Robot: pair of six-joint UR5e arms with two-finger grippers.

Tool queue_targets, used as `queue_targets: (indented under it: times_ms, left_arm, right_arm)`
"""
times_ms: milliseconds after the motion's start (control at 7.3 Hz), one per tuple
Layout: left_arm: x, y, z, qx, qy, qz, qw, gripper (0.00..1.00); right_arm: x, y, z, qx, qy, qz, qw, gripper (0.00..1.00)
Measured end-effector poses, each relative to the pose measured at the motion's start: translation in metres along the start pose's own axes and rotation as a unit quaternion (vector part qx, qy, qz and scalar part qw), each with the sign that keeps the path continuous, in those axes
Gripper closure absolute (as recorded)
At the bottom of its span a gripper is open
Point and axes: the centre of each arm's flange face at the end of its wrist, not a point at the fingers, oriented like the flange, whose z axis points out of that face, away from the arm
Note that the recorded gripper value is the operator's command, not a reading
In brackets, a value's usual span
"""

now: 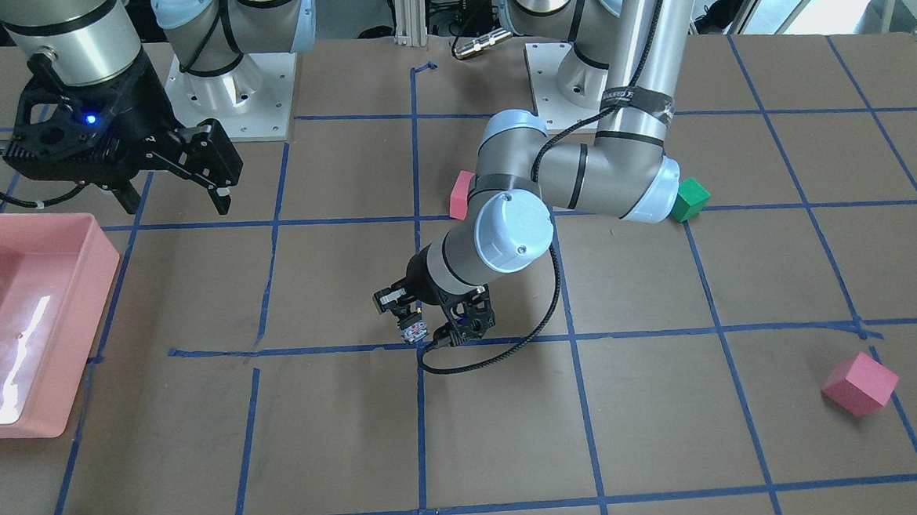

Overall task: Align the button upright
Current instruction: 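Lower the left gripper onto the switch and grasp its black body, then lift and rotate the switch with the left gripper to stand it upright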

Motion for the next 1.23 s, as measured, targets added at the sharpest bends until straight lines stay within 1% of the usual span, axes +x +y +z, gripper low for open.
queue_targets:
  times_ms: [137, 411, 548, 685, 821, 958, 1095, 1232]
  left_arm:
    - [-0.006, -0.008, -0.005, -0.012, 0.004, -0.007, 0.9999, 1.0]
    - [-0.02, -0.021, -0.011, -0.028, -0.009, 0.038, 0.9988, 1.0]
    - [-0.029, -0.026, -0.015, -0.047, -0.012, 0.035, 0.9982, 1.0]
    - [-0.035, -0.028, -0.017, -0.075, -0.002, 0.005, 0.9972, 1.0]
    - [-0.037, -0.03, -0.019, -0.102, 0.016, -0.055, 0.9932, 1.0]
    - [-0.037, -0.031, -0.02, -0.124, 0.032, -0.116, 0.9849, 1.0]
    - [-0.037, -0.033, -0.015, -0.142, 0.038, -0.157, 0.9766, 1.0]
    - [-0.041, -0.036, -0.006, -0.159, 0.042, -0.184, 0.9691, 1.0]
  right_arm:
    - [0.0, 0.0, 0.003, -0.004, 0.001, 0.0, 1.0, 0.0]
    - [0.0, 0.0, 0.007, -0.008, 0.001, 0.0, 1.0, 0.0]
    - [0.0, 0.0, 0.007, -0.007, 0.0, 0.0, 1.0, 0.0]
    - [0.0, -0.001, 0.006, -0.006, -0.001, 0.0, 1.0, 0.0]
    - [0.001, -0.002, 0.006, -0.005, -0.001, 0.001, 1.0, 0.0]
    - [0.001, -0.002, 0.006, -0.005, -0.001, 0.001, 1.0, 0.0]
    - [0.002, -0.002, 0.005, -0.004, -0.001, 0.002, 1.0, 0.0]
    - [0.002, -0.002, 0.005, -0.004, 0.0, 0.002, 1.0, 0.0]
